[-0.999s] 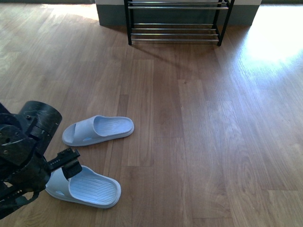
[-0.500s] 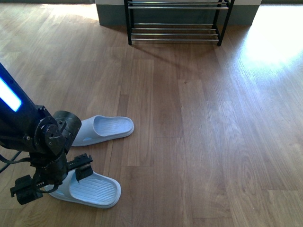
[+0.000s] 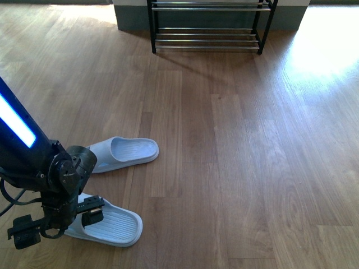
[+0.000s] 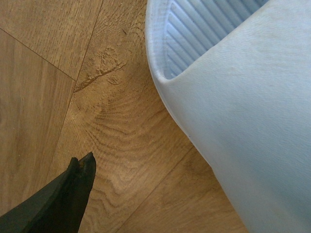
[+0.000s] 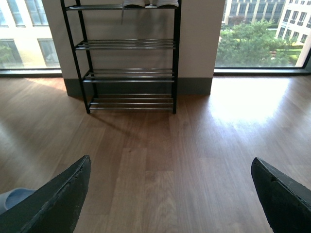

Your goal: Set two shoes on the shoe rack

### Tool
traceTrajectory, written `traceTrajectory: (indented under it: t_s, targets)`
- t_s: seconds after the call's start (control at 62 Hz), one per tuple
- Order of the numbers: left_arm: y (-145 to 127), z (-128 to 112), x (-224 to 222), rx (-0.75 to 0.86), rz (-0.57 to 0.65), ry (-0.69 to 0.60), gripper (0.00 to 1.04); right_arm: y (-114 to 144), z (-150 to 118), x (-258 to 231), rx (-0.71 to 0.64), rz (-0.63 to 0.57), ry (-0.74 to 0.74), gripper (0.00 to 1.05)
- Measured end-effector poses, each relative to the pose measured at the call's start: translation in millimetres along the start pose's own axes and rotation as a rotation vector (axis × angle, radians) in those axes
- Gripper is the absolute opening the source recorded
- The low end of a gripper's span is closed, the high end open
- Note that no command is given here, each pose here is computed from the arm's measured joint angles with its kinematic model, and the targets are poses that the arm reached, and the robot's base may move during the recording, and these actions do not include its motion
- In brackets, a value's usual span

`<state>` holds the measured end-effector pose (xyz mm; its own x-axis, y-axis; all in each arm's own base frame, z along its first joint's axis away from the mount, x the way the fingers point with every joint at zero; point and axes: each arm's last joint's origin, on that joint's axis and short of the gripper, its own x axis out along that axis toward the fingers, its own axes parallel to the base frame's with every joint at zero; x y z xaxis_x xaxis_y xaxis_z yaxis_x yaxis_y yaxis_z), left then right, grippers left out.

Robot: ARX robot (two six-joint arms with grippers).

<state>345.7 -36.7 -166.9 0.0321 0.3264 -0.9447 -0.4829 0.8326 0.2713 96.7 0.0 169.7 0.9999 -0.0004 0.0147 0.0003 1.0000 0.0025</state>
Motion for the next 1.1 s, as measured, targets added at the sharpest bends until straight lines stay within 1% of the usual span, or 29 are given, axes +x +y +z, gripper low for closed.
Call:
traceTrajectory:
  t_s: [0.097,0.145,0.258,0.29,0.306,0.338,0.355,0.451,0.467,0.596,0.645,0.741,0.774,0.854,0.886,0.967,1.031,1.096]
  targets:
    - [0.0,-1.9,6.4,0.014,-0.029,0.001,0.95,0.0,0.0,0.0,0.000,0.000,0.000,0.96]
    - [0.0,-2.7,8.0,0.029,-0.028,0.001,0.92,0.0,0.0,0.0,0.000,0.000,0.000,0.96]
    - [-0.6,-1.9,8.5,0.045,-0.024,-0.004,0.74,0.0,0.1,0.0,0.000,0.000,0.000,0.96]
    - [-0.8,-1.5,8.4,0.051,-0.024,-0.008,0.71,0.0,0.1,0.0,0.000,0.000,0.000,0.96]
    - [-1.0,-1.0,8.4,0.054,-0.021,-0.015,0.67,0.0,0.0,0.0,0.000,0.000,0.000,0.96]
    - [-1.2,-0.5,8.3,0.055,-0.021,-0.019,0.64,0.0,0.0,0.0,0.000,0.000,0.000,0.96]
    - [-1.4,0.1,8.3,0.055,-0.021,-0.024,0.60,0.0,0.0,0.0,0.000,0.000,0.000,0.96]
    - [-0.8,2.0,8.6,0.050,-0.015,-0.041,0.48,0.0,0.0,0.0,0.000,0.000,0.000,0.96]
    - [-0.7,2.7,8.8,0.047,-0.014,-0.047,0.44,0.0,0.1,0.0,0.000,0.000,0.000,0.96]
    - [2.3,5.4,8.4,0.036,0.021,-0.083,0.26,0.0,0.0,0.0,0.000,0.000,0.000,0.96]
    - [5.4,6.6,5.2,0.024,0.037,-0.109,0.17,0.0,0.0,0.0,0.000,0.000,0.000,0.96]
    - [10.0,10.9,-9.4,-0.001,0.011,-0.157,0.03,0.0,0.1,0.0,0.000,0.000,0.000,0.96]
    - [11.7,14.0,-18.8,-0.014,-0.006,-0.184,0.02,0.0,0.1,0.0,0.000,0.000,0.000,0.96]
    - [15.8,22.8,-44.1,-0.044,-0.059,-0.243,0.02,0.0,0.1,0.0,0.000,0.000,0.000,0.96]
    - [18.5,27.8,-59.6,-0.065,-0.089,-0.265,0.02,0.0,0.0,0.0,0.000,0.000,0.000,0.96]
    - [30.2,37.1,-100.6,-0.117,-0.146,-0.364,0.02,0.0,0.0,0.0,0.000,0.000,0.000,0.96]
    - [41.0,38.6,-123.9,-0.147,-0.170,-0.411,0.02,0.0,0.1,0.0,0.000,0.000,0.000,0.96]
    - [56.7,34.5,-146.1,-0.179,-0.182,-0.465,0.02,0.0,0.0,0.0,0.000,0.000,0.000,0.96]
